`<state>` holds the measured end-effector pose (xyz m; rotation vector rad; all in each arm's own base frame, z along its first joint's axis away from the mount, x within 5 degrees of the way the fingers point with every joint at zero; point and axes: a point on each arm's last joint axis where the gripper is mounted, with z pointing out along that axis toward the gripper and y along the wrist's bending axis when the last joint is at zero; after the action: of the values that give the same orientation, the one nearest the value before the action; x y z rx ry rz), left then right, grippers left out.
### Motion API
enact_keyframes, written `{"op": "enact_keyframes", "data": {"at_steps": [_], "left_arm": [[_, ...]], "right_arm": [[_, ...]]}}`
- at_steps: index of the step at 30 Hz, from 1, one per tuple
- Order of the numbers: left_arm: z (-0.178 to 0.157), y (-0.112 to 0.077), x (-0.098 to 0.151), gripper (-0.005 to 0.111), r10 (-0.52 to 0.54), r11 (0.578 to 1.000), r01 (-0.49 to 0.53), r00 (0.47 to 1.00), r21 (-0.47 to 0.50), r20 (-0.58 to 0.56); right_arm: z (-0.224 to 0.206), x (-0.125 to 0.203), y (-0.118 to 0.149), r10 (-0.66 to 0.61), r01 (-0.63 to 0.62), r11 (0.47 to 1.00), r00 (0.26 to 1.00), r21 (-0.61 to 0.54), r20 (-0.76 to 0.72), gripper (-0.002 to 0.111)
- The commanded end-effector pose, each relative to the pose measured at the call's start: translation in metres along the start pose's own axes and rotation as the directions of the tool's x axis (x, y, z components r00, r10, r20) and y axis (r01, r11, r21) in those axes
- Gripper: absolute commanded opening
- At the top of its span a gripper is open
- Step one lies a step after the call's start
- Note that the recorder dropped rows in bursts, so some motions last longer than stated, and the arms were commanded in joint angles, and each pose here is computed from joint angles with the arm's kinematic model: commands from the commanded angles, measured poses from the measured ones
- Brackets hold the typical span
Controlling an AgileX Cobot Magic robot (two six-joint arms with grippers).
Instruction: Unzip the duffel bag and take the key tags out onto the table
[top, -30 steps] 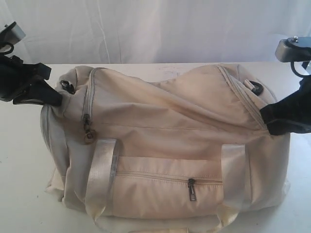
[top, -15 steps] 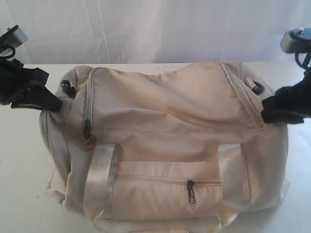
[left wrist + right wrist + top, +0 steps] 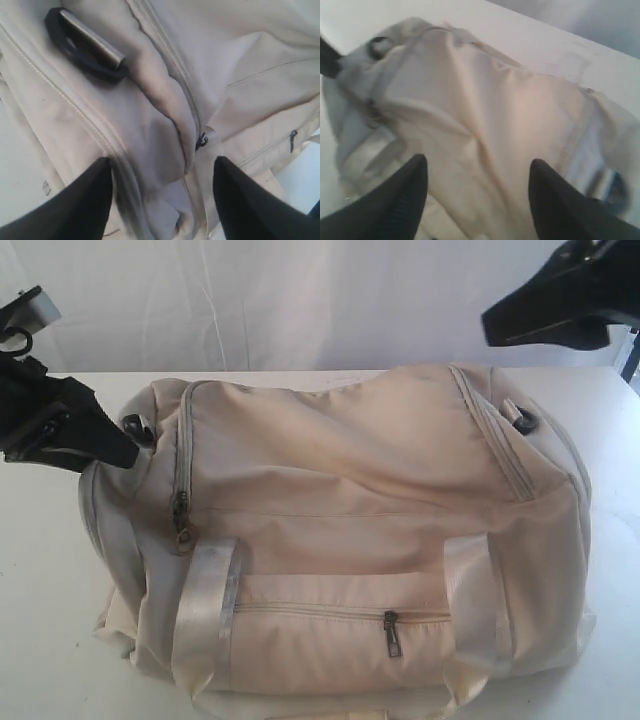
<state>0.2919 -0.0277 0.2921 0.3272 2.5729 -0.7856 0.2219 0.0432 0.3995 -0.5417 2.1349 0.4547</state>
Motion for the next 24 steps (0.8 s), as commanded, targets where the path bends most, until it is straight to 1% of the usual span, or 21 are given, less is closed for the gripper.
{"op": "enact_keyframes", "data": {"at_steps": [1,3,5,7,8,12,16,18,19,22,24], "left_arm": [[-0.028,-0.016,-0.007,0.063,0.061,0.997,-0.059,0.997,-0.045,0.039],[-0.043,-0.022,-0.006,0.063,0.089,0.991,-0.082,0.994,-0.103,0.061],[-0.056,-0.025,-0.002,0.063,0.086,0.986,-0.073,0.993,-0.153,0.082],[-0.067,-0.03,0.006,0.063,0.076,0.98,-0.061,0.994,-0.19,0.075],[-0.073,-0.034,0.011,0.063,0.074,0.976,-0.059,0.995,-0.21,0.063],[-0.089,-0.051,0.031,0.063,0.101,0.97,-0.083,0.992,-0.228,0.072],[-0.088,-0.056,0.055,0.063,0.101,0.968,-0.079,0.992,-0.237,0.079],[-0.084,-0.054,0.067,0.063,0.095,0.966,-0.071,0.992,-0.249,0.087],[-0.079,-0.051,0.076,0.063,0.09,0.963,-0.059,0.991,-0.263,0.104],[-0.069,-0.044,0.089,0.063,0.073,0.958,-0.037,0.991,-0.284,0.116],[-0.063,-0.04,0.095,0.063,0.063,0.956,-0.027,0.991,-0.292,0.115]], "right_arm": [[0.015,-0.006,0.024,-0.058,0.061,0.987,0.998,-0.149,0.026,0.056],[0.028,-0.006,0.033,-0.078,0.078,0.978,0.997,-0.195,0.007,0.056],[0.046,-0.005,0.045,-0.102,0.094,0.963,0.995,-0.251,-0.022,0.055],[0.065,-0.004,0.054,-0.118,0.099,0.952,0.992,-0.289,-0.048,0.055],[0.077,-0.002,0.063,-0.134,0.108,0.943,0.989,-0.315,-0.062,0.055],[0.126,0.007,0.087,-0.162,0.114,0.926,0.981,-0.36,-0.107,0.055],[0.174,0.02,0.11,-0.191,0.119,0.916,0.969,-0.382,-0.155,0.056],[0.194,0.027,0.122,-0.214,0.121,0.904,0.958,-0.409,-0.19,0.056],[0.211,0.032,0.132,-0.232,0.126,0.896,0.95,-0.425,-0.207,0.057],[0.232,0.034,0.141,-0.232,0.138,0.903,0.954,-0.407,-0.192,0.065],[0.242,0.033,0.143,-0.194,0.116,0.921,0.964,-0.372,-0.18,0.067]]}}
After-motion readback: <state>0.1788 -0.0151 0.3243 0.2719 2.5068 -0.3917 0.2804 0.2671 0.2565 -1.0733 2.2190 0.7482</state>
